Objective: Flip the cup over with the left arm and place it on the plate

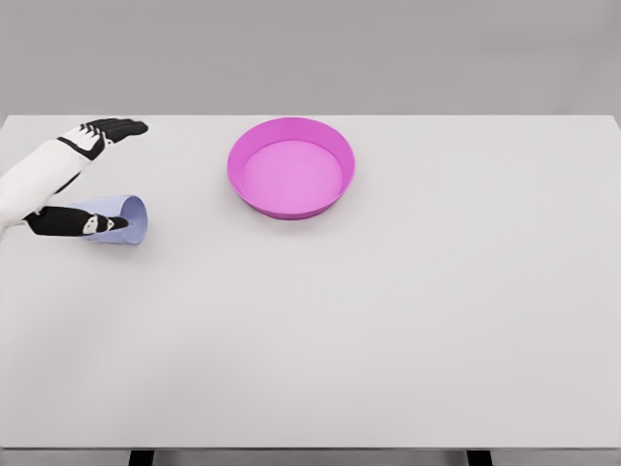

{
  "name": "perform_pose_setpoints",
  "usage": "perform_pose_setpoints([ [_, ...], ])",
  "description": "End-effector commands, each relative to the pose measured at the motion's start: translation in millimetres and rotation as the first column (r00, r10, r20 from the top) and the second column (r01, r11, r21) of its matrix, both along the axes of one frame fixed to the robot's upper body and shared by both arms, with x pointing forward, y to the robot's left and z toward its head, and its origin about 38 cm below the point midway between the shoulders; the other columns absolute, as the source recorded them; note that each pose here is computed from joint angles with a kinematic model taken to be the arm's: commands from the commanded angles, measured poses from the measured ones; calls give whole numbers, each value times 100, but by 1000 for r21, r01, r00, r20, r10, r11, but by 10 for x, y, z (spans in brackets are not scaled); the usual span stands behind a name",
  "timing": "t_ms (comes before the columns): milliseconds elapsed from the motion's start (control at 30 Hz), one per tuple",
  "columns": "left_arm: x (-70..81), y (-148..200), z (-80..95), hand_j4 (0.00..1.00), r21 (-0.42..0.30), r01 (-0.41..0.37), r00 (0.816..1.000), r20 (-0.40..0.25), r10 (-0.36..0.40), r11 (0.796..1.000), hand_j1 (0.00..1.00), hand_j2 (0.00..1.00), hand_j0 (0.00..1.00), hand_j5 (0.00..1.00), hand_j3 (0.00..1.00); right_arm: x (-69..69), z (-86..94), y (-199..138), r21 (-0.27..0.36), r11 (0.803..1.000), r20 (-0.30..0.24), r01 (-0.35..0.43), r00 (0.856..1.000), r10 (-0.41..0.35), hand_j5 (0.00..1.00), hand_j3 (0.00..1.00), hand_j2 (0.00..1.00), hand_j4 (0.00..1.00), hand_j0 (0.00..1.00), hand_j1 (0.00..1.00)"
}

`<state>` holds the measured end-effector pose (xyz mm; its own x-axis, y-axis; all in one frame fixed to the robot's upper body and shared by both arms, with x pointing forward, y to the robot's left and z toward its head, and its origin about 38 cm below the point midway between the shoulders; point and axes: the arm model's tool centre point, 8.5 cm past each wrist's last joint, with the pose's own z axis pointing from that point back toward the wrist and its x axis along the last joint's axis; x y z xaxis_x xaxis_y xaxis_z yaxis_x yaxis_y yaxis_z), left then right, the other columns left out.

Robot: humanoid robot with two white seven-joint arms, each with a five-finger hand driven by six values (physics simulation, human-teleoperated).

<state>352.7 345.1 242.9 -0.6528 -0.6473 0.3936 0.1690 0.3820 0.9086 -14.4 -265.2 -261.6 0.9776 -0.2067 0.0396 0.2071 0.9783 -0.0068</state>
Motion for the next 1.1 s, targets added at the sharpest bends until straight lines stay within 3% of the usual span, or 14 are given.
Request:
perform_pose_setpoints([
  [0, 1, 43, 23, 100, 15, -5, 1000, -2, 5, 1000, 100, 100, 100, 100, 100, -3, 0, 0, 0, 1000, -1, -1, 1000, 1, 100, 100, 100, 100, 100, 100],
  [267, -2, 77, 32, 100, 51, -9, 1000, 0, 9, 999, 100, 100, 100, 100, 100, -24, 1, 1, 0, 1000, -5, 2, 1000, -2, 100, 100, 100, 100, 100, 100],
  [333, 27, 149, -56, 100, 111, -33, 999, 3, 33, 993, 100, 100, 100, 100, 100, -24, 1, 1, 0, 1000, -5, 2, 1000, -2, 100, 100, 100, 100, 100, 100],
  [433, 22, 136, -135, 100, 125, -26, 999, -16, 29, 992, 100, 100, 100, 100, 100, -24, 1, 1, 0, 1000, -5, 2, 1000, -2, 100, 100, 100, 100, 100, 100],
  [700, 29, 199, -76, 100, 161, -35, 999, -15, 38, 986, 100, 100, 100, 100, 100, -24, 1, 1, 0, 1000, -5, 2, 1000, -2, 100, 100, 100, 100, 100, 100],
  [767, 84, 234, -214, 100, 189, -130, 986, -75, 146, 973, 100, 100, 100, 100, 100, -24, 1, 1, 0, 1000, -5, 2, 1000, -2, 100, 100, 100, 100, 100, 100],
  [867, 169, 293, -289, 100, 221, -246, 954, -115, 276, 944, 100, 100, 100, 100, 100, -24, 1, 1, 0, 1000, -5, 2, 1000, -2, 100, 100, 100, 100, 100, 100],
  [967, 190, 301, -358, 100, 225, -275, 941, -139, 310, 935, 100, 100, 100, 100, 100, -24, 1, 1, 0, 1000, -5, 2, 1000, -2, 100, 100, 100, 100, 100, 100],
  [1067, 215, 229, -443, 100, 238, -251, 943, -160, 292, 938, 100, 100, 100, 100, 100, -24, 1, 1, 0, 1000, -5, 2, 1000, -2, 100, 100, 100, 100, 100, 100],
])
